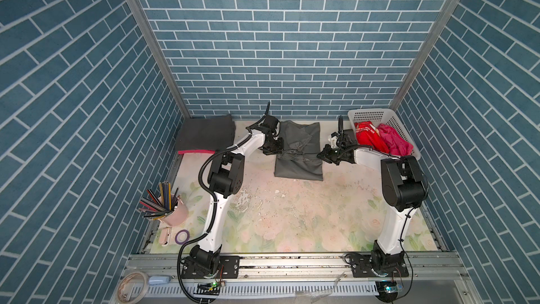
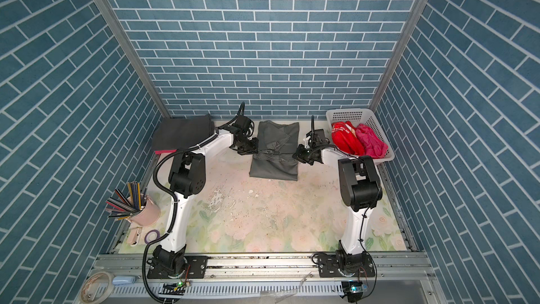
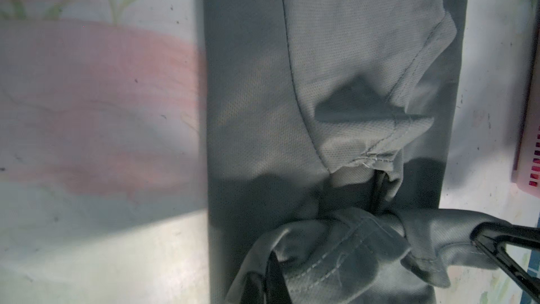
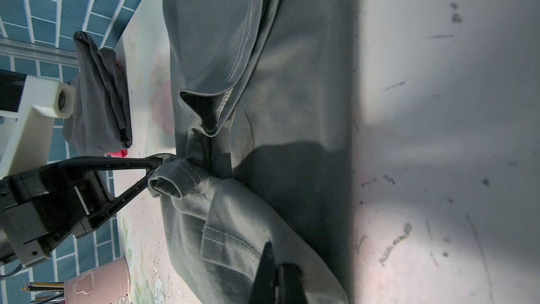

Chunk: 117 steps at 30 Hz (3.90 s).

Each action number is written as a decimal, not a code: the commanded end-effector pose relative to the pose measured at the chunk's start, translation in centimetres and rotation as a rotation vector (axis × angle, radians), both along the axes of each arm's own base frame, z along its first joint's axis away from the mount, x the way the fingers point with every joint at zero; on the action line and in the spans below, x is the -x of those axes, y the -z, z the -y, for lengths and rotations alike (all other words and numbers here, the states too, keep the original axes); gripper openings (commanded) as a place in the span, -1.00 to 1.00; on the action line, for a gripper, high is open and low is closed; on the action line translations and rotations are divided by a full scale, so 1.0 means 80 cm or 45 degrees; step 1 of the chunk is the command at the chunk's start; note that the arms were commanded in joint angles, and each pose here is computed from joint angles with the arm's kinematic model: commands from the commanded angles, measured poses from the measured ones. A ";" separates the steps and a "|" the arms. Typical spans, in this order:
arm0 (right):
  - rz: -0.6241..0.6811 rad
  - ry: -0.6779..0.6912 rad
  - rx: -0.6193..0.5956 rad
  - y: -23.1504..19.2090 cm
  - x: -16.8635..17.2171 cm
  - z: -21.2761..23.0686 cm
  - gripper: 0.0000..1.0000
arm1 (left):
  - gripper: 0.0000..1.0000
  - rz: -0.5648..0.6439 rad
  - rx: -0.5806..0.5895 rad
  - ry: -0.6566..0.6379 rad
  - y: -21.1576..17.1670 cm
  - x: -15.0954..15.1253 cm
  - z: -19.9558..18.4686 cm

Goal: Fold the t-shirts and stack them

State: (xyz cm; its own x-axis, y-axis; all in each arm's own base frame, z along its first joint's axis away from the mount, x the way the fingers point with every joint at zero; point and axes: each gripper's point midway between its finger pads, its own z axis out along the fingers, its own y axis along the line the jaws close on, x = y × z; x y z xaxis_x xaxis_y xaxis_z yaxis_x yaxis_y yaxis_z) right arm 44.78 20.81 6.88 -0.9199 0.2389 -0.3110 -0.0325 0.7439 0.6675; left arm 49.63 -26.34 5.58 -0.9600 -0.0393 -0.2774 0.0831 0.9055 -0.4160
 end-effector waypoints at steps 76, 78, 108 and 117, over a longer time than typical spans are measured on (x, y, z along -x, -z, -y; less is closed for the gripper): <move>0.160 -0.029 -0.363 -0.009 -0.083 -0.082 0.85 | 0.73 -0.154 0.761 -0.285 0.066 0.149 0.009; 0.184 -0.013 -0.390 -0.022 -0.114 -0.075 0.85 | 0.73 -0.169 0.757 -0.290 0.070 0.151 0.008; 0.091 -0.136 -0.567 -0.028 -0.003 -0.154 0.91 | 0.73 -0.152 0.764 -0.237 0.056 0.168 0.000; 0.084 -0.142 -0.606 -0.013 -0.038 -0.170 0.91 | 0.74 -0.171 0.745 -0.240 0.065 0.168 -0.001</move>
